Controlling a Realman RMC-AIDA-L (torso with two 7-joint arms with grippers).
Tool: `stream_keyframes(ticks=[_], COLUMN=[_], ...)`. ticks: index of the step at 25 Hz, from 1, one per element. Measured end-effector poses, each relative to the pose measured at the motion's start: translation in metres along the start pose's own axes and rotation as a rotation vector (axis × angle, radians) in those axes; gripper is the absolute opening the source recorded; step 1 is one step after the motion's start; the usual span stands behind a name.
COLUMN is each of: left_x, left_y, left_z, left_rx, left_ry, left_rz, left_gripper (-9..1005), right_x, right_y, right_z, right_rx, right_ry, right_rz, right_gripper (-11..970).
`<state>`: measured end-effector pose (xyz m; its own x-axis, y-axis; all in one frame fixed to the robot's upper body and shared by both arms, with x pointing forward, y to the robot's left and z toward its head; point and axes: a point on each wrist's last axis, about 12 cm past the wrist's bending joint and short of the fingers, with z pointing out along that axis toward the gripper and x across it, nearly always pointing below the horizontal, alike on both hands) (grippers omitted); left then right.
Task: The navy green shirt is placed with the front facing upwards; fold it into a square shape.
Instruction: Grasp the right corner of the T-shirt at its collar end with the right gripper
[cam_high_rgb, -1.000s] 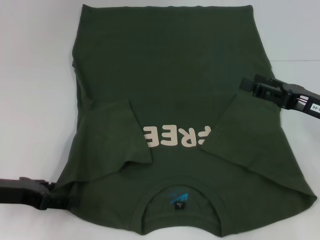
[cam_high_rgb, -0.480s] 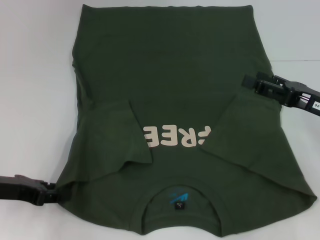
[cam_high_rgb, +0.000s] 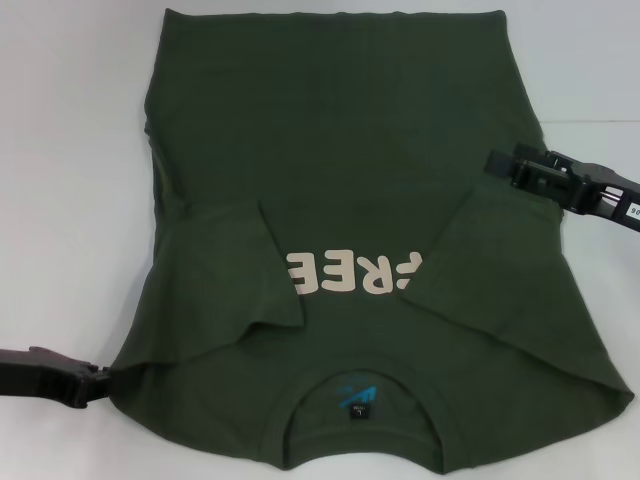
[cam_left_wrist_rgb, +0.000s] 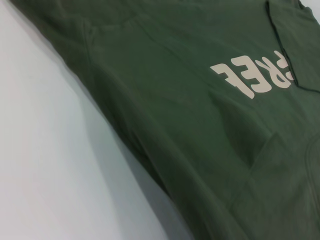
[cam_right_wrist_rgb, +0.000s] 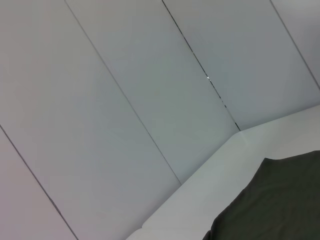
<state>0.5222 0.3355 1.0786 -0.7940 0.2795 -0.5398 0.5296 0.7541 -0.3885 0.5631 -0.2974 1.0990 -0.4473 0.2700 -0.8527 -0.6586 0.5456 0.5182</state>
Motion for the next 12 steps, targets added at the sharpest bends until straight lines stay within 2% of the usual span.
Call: stream_keyframes(ticks=[8,12], left_x=[-0.002,-0.002], left_y=[-0.002,-0.004], left_z=[0.000,0.001], left_rx=[0.014,0.030], left_ry=[-0.025,-0.055], left_rz=[-0.016,-0.025], left_gripper=[36,29], right_x=[0.000,-0.003], right_y=[0.000,0.000], right_z=[-0.001,-0.010], right_rx=[-0.005,-0.032], right_ry=[0.012,0.064], right_rz=[0.007,0.043], right_gripper=[944,945])
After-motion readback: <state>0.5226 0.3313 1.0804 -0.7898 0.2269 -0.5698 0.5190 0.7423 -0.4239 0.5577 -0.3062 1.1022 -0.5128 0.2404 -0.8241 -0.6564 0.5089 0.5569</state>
